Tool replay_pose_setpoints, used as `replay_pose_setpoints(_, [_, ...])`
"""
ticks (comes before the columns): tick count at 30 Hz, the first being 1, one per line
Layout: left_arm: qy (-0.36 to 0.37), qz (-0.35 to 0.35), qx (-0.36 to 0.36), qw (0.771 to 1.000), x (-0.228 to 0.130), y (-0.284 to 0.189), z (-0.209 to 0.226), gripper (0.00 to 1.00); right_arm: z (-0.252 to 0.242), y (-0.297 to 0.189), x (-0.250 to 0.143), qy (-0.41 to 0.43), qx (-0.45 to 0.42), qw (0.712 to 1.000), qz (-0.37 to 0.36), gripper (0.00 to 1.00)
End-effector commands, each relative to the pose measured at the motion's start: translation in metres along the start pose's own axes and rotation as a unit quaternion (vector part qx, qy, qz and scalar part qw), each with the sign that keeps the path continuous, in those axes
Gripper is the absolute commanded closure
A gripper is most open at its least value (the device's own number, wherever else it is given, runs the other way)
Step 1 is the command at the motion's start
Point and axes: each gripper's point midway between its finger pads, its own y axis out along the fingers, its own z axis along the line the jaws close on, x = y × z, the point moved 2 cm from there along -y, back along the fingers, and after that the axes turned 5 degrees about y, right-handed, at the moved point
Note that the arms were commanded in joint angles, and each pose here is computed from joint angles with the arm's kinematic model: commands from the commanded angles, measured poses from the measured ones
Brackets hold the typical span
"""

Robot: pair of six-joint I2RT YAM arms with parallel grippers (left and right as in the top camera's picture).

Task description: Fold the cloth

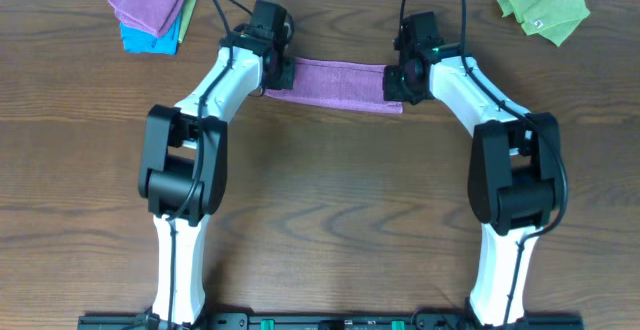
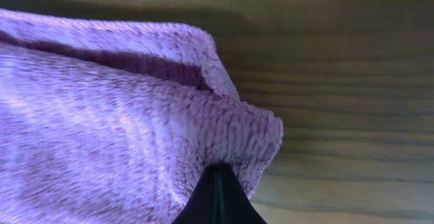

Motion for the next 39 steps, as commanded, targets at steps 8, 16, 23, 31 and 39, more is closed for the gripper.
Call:
replay_pose_setpoints(8, [-0.001,0.088,0.002,0.996,-0.039,0.009,-0.004,0.94,0.008,0.008,-0.01,-0.001,0.012,1.0,0.024,0.99])
replay_pose_setpoints(16, [-0.004,0.128,0.005,0.992,-0.057,0.005,-0.003,0.94,0.007,0.007,-0.022,-0.002,0.006,0.999,0.049,0.99])
replay_pose_setpoints(23, [-0.013,0.116,0.006,0.993,-0.052,0.006,-0.003,0.94,0.012,-0.015,-0.011,-0.004,0.013,1.0,0.027,0.99])
replay_pose_setpoints(31, [-0.014,0.104,0.005,0.994,-0.046,0.007,-0.004,0.94,0.009,-0.079,0.015,-0.007,0.028,0.999,-0.035,0.32])
replay_pose_setpoints(39, [-0.014,0.104,0.004,0.994,-0.046,0.007,-0.004,0.94,-0.021,-0.157,0.028,-0.021,0.138,0.988,-0.069,0.14])
